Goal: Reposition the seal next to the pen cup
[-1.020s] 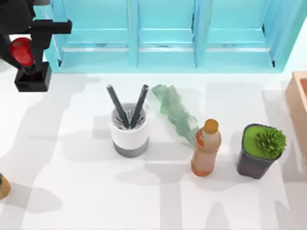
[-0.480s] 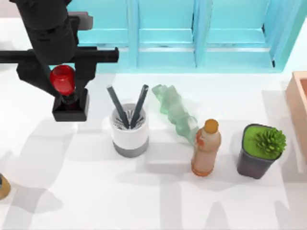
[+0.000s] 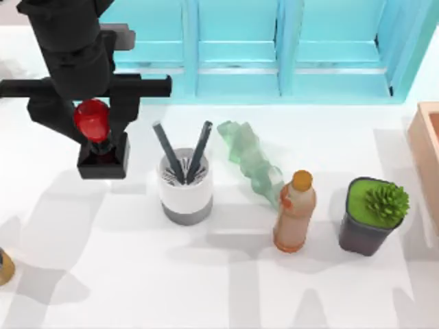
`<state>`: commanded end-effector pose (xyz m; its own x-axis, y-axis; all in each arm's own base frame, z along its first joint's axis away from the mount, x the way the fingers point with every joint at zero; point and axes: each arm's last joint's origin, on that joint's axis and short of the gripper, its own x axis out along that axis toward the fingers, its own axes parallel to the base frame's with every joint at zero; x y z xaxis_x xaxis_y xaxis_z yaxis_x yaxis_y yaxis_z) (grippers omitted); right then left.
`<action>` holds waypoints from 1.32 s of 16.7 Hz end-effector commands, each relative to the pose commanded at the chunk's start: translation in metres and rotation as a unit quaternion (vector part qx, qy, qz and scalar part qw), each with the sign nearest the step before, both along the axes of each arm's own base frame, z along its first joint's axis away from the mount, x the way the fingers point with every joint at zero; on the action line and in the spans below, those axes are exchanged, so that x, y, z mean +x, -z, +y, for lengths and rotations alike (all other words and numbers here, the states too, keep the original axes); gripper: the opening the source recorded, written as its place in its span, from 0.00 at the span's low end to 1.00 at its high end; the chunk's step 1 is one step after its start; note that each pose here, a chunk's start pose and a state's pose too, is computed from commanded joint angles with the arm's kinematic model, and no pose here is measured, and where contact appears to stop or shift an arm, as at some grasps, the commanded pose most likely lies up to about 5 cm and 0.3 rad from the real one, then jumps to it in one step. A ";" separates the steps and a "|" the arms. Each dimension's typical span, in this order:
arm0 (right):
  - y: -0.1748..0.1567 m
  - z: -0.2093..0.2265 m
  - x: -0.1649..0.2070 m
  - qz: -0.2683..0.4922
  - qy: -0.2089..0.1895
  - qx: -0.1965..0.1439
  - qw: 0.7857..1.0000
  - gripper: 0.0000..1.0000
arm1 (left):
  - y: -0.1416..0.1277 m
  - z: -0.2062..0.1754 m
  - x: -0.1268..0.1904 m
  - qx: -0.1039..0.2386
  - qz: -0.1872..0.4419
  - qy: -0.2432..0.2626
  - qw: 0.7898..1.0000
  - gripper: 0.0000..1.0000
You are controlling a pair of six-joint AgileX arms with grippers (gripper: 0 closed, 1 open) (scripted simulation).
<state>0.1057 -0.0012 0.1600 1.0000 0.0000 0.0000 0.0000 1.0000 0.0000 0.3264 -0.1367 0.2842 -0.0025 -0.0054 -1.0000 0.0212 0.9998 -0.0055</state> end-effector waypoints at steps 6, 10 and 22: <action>0.000 0.000 0.000 0.000 0.000 0.000 1.000 1.00 | 0.006 0.000 0.000 0.000 -0.001 -0.001 1.000 0.00; 0.000 0.000 0.000 0.000 0.000 0.000 1.000 1.00 | 0.006 0.000 0.000 0.000 -0.001 -0.001 1.000 0.30; 0.000 0.000 0.000 0.000 0.000 0.000 1.000 1.00 | 0.006 0.000 0.000 0.000 -0.001 -0.001 1.000 1.00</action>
